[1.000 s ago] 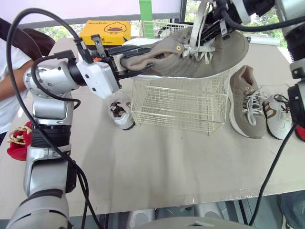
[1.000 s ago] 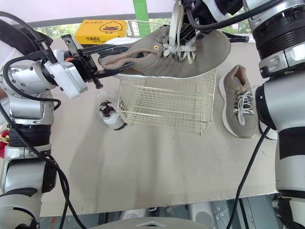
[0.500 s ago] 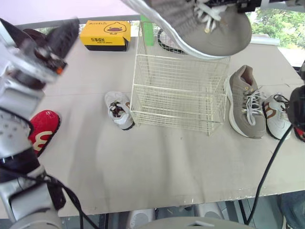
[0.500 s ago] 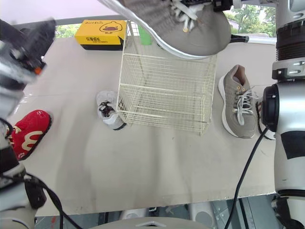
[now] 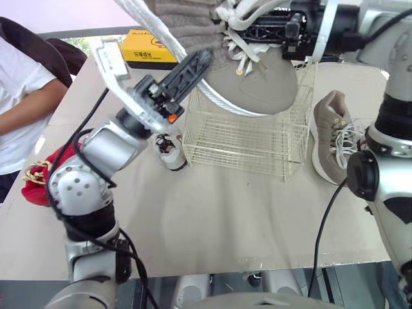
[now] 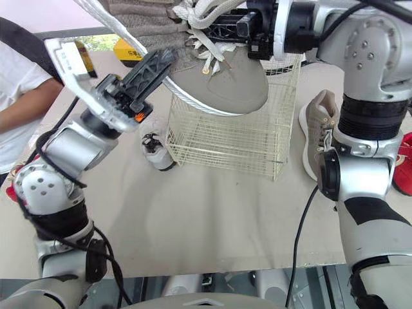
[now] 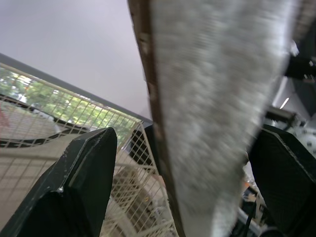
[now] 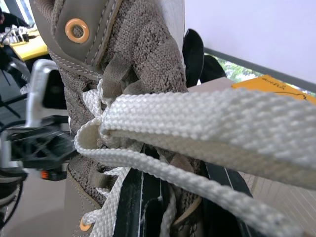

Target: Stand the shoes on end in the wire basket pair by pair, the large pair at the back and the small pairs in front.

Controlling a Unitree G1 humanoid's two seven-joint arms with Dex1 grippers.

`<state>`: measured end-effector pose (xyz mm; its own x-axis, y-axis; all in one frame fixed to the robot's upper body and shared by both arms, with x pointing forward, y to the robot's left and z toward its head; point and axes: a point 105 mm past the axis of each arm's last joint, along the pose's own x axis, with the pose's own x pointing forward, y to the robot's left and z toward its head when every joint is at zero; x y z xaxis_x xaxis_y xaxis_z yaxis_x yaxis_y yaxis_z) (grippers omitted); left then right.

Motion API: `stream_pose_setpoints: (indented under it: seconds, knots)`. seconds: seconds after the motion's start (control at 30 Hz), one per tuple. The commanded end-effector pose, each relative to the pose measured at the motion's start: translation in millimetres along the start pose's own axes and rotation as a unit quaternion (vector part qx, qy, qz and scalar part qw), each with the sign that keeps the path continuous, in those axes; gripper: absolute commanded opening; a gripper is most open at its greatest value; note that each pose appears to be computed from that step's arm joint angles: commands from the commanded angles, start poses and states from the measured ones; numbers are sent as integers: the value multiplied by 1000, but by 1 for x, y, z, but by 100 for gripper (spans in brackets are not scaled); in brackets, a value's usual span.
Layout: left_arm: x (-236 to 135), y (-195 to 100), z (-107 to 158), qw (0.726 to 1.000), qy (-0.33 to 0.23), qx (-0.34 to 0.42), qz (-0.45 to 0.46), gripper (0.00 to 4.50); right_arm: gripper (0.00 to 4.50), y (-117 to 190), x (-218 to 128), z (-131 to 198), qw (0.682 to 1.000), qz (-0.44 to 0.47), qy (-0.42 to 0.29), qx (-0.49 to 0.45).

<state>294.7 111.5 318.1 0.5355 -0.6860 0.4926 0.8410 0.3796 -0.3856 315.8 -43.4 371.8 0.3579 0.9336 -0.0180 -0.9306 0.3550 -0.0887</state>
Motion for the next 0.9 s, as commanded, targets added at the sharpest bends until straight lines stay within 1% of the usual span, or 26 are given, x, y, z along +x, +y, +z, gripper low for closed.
stream_pose_setpoints:
  seconds: [0.03,0.07,0.1,0.13,0.17,0.23,0.27,0.3,0.33,0.4,0.43,0.47,0.57,0.6,0.67,0.8,0.87,0.9]
  knots:
    - [5,0,22,999,-33,-2,-11,318,0,8,-11,9,999,-12,-29,-22]
    - [5,0,23,999,-29,1,-14,258,0,7,-12,6,999,-18,-31,-26]
    - [6,0,24,1000,-23,8,-17,209,0,8,-14,4,999,-18,-39,-29]
    - [6,1,25,1000,-18,15,-19,170,0,10,-15,4,998,-19,-51,-35]
    - [7,1,27,999,-16,24,-22,161,0,6,-17,5,996,-39,-64,-40]
    - [10,3,37,998,-15,47,-30,160,91,4,-26,4,992,-63,-96,-59]
    - [13,6,46,997,-18,72,-32,158,118,5,-30,3,989,-73,-109,-69]
    - [15,8,52,995,-20,90,-34,157,165,8,-33,3,987,-78,-118,-75]
    - [21,12,64,991,-22,130,-35,155,226,12,-39,1,982,-89,-135,-100]
    - [34,21,86,978,-28,205,-38,155,313,18,-49,-5,972,-118,-159,-123]
    - [40,26,96,970,-32,237,-36,155,335,20,-53,-9,968,-133,-168,-129]
    - [46,31,103,960,-33,276,-34,155,384,27,-57,-12,967,-124,-185,-122]
    - [65,37,111,930,-16,359,-71,152,385,33,-71,-22,961,-145,-214,-101]
    - [70,39,110,919,-5,386,-83,152,385,36,-74,-27,962,-143,-210,-97]
    - [82,38,108,908,2,406,-106,152,385,43,-81,-35,964,-147,-196,-101]
    - [95,42,86,880,63,446,-151,152,385,51,-95,-47,963,-178,-171,-110]
    - [96,49,66,857,114,473,-167,152,385,55,-103,-52,960,-196,-164,-112]
    - [96,52,59,854,128,474,-171,152,385,56,-106,-53,959,-203,-163,-112]
